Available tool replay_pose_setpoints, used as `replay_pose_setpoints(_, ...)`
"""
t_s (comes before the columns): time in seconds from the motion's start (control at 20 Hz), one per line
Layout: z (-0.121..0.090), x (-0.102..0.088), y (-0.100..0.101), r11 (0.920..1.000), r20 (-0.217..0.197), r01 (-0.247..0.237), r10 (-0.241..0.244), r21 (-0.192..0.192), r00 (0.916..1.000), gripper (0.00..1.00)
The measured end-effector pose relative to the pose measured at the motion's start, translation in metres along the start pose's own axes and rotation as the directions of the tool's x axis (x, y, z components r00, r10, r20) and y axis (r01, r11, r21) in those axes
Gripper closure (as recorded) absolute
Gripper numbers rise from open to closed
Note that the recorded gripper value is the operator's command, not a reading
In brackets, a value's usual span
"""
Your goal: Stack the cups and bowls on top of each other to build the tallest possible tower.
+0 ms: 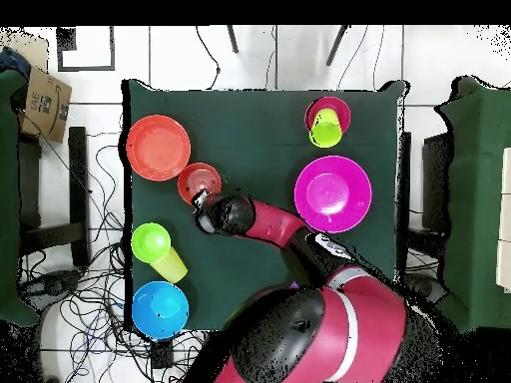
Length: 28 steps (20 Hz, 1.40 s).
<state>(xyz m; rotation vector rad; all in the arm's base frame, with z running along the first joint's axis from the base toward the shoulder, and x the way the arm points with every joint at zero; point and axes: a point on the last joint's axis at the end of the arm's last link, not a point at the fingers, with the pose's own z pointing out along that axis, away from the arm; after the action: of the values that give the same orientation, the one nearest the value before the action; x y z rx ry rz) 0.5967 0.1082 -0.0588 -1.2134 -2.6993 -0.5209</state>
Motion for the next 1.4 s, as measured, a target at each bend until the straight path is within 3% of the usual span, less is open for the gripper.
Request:
replay_pose_setpoints(0.4,0.0047,0.0064,0.0035,0.9999,0.001,0.014,-0.014,0.006,0.9999,0.00)
replay_pose_setpoints(0.45,0.0068,0.0084,0.0008,0.9994,0.010,0.023,-0.023,0.024,0.9997,1.00)
replay_pose_setpoints(0.9,0.0074,0.0054,0.0084,0.9971,0.063,0.058,-0.061,0.050,0.9962,1.00)
replay_pose_setpoints(1.4,0.0074,0.0061,0.0096,0.9959,0.067,0.066,-0.070,0.062,0.9952,1.00)
